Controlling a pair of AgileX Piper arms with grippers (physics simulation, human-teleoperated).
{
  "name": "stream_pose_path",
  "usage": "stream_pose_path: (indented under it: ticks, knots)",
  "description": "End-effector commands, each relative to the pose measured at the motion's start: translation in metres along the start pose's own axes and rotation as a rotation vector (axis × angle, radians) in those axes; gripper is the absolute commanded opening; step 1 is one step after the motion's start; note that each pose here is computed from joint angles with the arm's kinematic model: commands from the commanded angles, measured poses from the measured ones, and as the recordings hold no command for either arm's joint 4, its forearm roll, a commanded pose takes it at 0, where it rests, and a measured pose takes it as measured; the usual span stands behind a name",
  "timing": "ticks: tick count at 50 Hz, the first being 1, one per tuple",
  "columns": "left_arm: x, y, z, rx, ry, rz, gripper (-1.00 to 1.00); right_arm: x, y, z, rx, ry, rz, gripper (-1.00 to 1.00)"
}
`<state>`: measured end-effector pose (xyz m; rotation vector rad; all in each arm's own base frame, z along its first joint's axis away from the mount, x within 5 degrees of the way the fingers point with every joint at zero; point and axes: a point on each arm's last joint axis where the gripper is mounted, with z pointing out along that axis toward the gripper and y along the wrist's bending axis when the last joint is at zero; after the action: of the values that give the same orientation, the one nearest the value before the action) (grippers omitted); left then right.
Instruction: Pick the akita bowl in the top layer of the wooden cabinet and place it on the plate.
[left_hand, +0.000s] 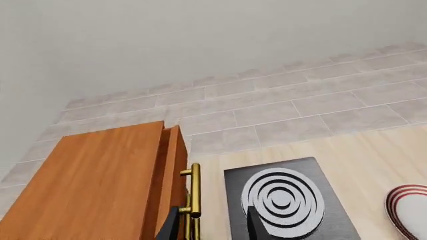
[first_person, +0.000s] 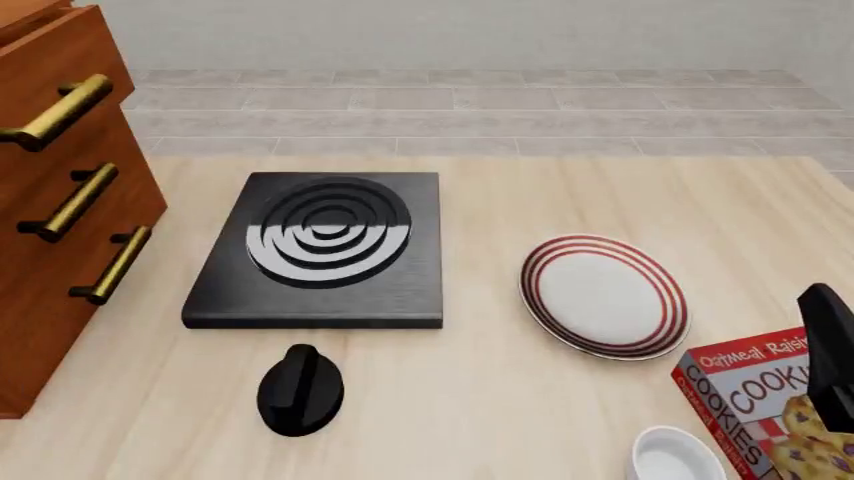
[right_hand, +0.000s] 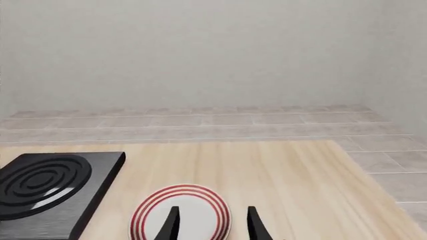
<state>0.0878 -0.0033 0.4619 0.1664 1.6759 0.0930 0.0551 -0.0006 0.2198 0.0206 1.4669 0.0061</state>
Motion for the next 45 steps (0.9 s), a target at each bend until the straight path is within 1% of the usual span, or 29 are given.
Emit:
stream_pose_path:
  ticks: [1,5,7,11,15,20,22,27,30,32,38,41,44,45]
  knots:
    - [-0.003,0.003,0.018,-0.01,0.085,0.024,1.0,0.0,0.0,0.0,-0.005,0.003,0.001,1.0]
    - [-0.005,0.005,0.02,-0.018,0.106,0.043,1.0,0.0,0.0,0.0,-0.002,0.005,0.002,1.0]
    - [-0.006,0.005,0.022,-0.013,0.119,0.034,1.0,0.0,0.0,0.0,-0.001,0.006,0.002,1.0]
    - [-0.011,0.008,0.02,-0.029,0.121,0.052,1.0,0.001,0.0,0.0,-0.004,0.012,0.005,1.0]
    - [-0.015,0.007,0.023,-0.011,0.145,0.032,1.0,0.002,0.0,0.0,-0.005,0.015,0.004,1.0]
    - [-0.017,0.011,0.027,-0.038,0.168,0.043,1.0,0.002,0.0,0.0,-0.002,0.015,0.003,1.0]
    - [-0.018,0.011,0.03,-0.03,0.178,0.021,1.0,0.002,0.0,0.0,0.0,0.015,0.003,1.0]
    - [-0.017,0.01,0.035,-0.025,0.206,0.002,1.0,0.002,0.0,0.0,0.0,0.016,0.003,1.0]
    - [-0.017,0.013,0.035,-0.039,0.216,0.014,1.0,0.002,0.0,0.0,0.001,0.017,0.004,1.0]
    - [-0.012,0.014,0.037,-0.045,0.242,0.032,1.0,0.002,0.0,0.0,0.002,0.018,0.002,1.0]
    - [-0.01,0.014,0.037,-0.049,0.274,0.002,1.0,0.002,0.0,0.0,0.003,0.017,0.006,1.0]
    - [-0.011,0.015,0.036,-0.054,0.285,-0.001,1.0,0.002,0.0,0.0,0.0,0.017,0.007,1.0]
    - [-0.01,0.016,0.037,-0.057,0.3,0.003,1.0,0.002,0.0,0.0,0.0,0.016,0.009,1.0]
    - [-0.01,0.017,0.037,-0.059,0.302,0.016,1.0,0.002,0.0,0.0,0.0,0.015,0.01,1.0]
